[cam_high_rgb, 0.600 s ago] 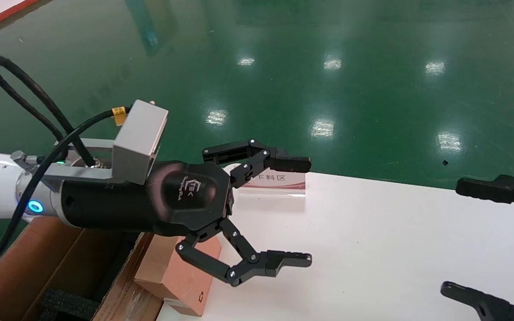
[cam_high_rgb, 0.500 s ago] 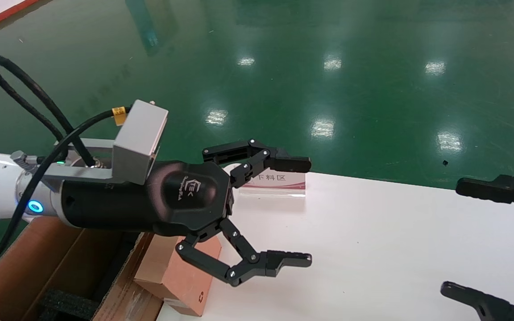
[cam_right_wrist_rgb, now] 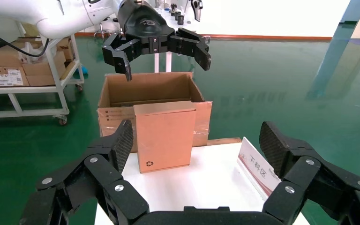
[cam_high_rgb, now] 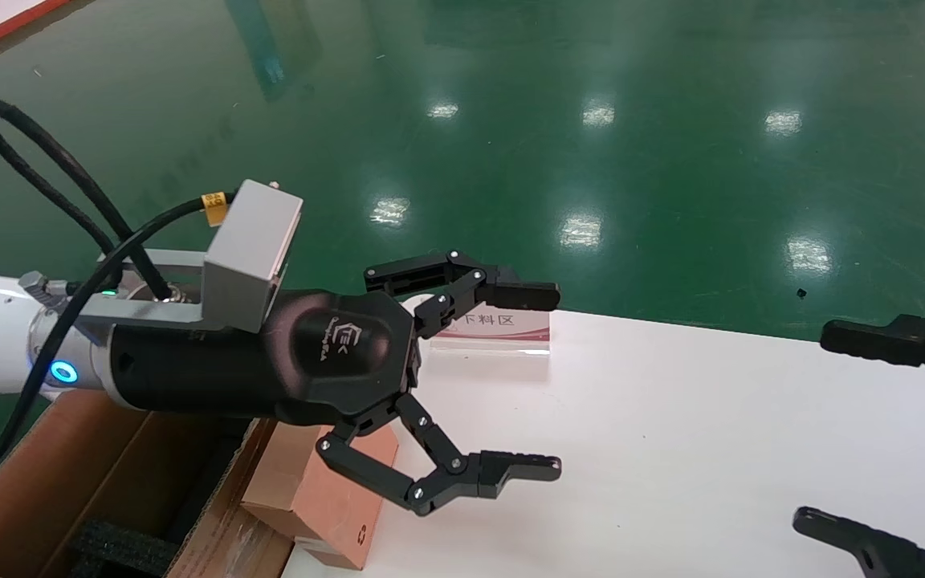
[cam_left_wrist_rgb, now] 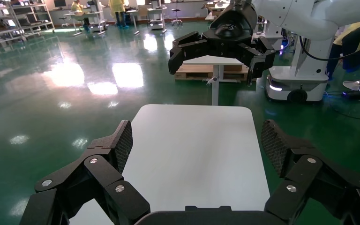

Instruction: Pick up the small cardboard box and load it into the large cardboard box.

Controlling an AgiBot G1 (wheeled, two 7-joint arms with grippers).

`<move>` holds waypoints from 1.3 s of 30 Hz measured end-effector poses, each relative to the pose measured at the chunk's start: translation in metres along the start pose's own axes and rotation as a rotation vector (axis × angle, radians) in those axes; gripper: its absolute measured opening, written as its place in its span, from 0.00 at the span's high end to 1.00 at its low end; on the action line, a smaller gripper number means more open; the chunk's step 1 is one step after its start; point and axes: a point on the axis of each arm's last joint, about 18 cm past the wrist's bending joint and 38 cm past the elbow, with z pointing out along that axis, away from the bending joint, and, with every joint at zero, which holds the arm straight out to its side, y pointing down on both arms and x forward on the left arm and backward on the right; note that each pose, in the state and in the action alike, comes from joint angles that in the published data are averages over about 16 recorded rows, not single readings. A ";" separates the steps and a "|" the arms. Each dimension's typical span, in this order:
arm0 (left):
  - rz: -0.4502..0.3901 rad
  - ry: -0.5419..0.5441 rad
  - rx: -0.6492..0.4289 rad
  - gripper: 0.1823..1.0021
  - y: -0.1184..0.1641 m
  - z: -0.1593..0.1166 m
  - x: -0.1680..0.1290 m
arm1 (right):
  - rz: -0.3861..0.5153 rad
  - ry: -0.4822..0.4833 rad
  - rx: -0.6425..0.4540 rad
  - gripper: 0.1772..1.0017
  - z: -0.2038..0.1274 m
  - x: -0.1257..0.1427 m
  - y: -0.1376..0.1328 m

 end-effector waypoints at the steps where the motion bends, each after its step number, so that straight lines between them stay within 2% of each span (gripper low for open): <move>1: -0.001 -0.003 -0.008 0.00 0.000 0.000 0.000 | 0.000 0.000 0.000 0.00 0.000 0.000 0.000; 8: -0.020 -0.029 -0.126 0.00 0.006 -0.003 -0.006 | 0.000 0.000 0.000 0.00 0.000 0.000 0.000; 18: -0.138 -0.100 -0.463 0.00 0.020 -0.009 -0.027 | 0.000 0.000 0.000 0.00 0.000 0.000 0.000; 28: -0.294 -0.279 -0.775 0.00 0.026 -0.018 -0.059 | 0.000 0.000 0.000 0.00 0.000 0.000 0.000; 39: -0.382 -0.489 -0.967 0.00 0.022 -0.031 -0.084 | 0.000 0.000 0.000 0.00 0.000 0.000 0.000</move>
